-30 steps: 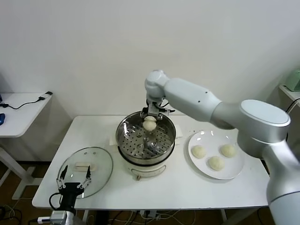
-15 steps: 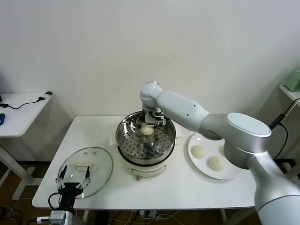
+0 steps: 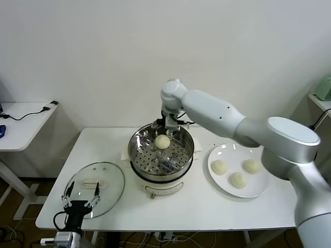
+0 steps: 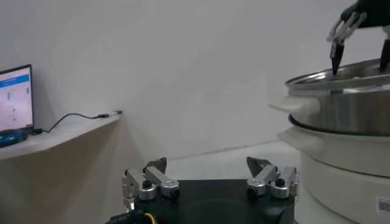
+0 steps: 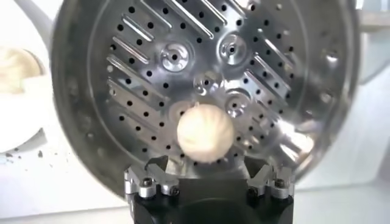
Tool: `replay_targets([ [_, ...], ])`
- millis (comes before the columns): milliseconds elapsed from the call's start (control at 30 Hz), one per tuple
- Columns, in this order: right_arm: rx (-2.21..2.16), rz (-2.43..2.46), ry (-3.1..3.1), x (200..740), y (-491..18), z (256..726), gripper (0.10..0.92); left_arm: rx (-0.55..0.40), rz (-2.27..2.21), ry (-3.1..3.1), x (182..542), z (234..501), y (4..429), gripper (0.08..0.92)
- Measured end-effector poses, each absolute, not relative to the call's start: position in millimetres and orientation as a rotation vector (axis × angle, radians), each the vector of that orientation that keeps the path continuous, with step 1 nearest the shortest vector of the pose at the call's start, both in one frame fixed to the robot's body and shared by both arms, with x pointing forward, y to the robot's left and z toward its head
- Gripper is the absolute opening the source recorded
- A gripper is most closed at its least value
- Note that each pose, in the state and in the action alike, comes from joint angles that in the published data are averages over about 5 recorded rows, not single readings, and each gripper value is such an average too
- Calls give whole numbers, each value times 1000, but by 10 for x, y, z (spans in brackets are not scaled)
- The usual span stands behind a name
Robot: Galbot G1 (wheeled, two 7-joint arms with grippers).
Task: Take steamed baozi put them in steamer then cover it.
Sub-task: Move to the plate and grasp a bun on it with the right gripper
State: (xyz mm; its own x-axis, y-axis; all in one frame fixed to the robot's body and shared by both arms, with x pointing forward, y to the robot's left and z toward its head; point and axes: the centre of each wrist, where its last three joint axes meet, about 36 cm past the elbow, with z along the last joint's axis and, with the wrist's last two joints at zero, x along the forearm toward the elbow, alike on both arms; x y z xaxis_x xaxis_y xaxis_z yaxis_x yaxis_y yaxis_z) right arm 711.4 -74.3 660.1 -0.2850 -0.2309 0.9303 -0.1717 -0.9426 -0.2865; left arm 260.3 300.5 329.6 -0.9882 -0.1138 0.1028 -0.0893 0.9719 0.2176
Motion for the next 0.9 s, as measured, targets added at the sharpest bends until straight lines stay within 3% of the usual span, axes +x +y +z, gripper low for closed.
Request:
replay_targets([
  [400,-1960,-2307,1746,6921,-2288,6792,823,137,-331,-3013,2577,3333,3001,823],
  [600,-2040,-2178,2187,6815,-2948,6492,823,134,-335,-3014,2579,3352,2996,823],
  [900,-2166,-2126,2444,6760,-3460,5861,823,136,-340,-3009,2579,3352,2987,823],
])
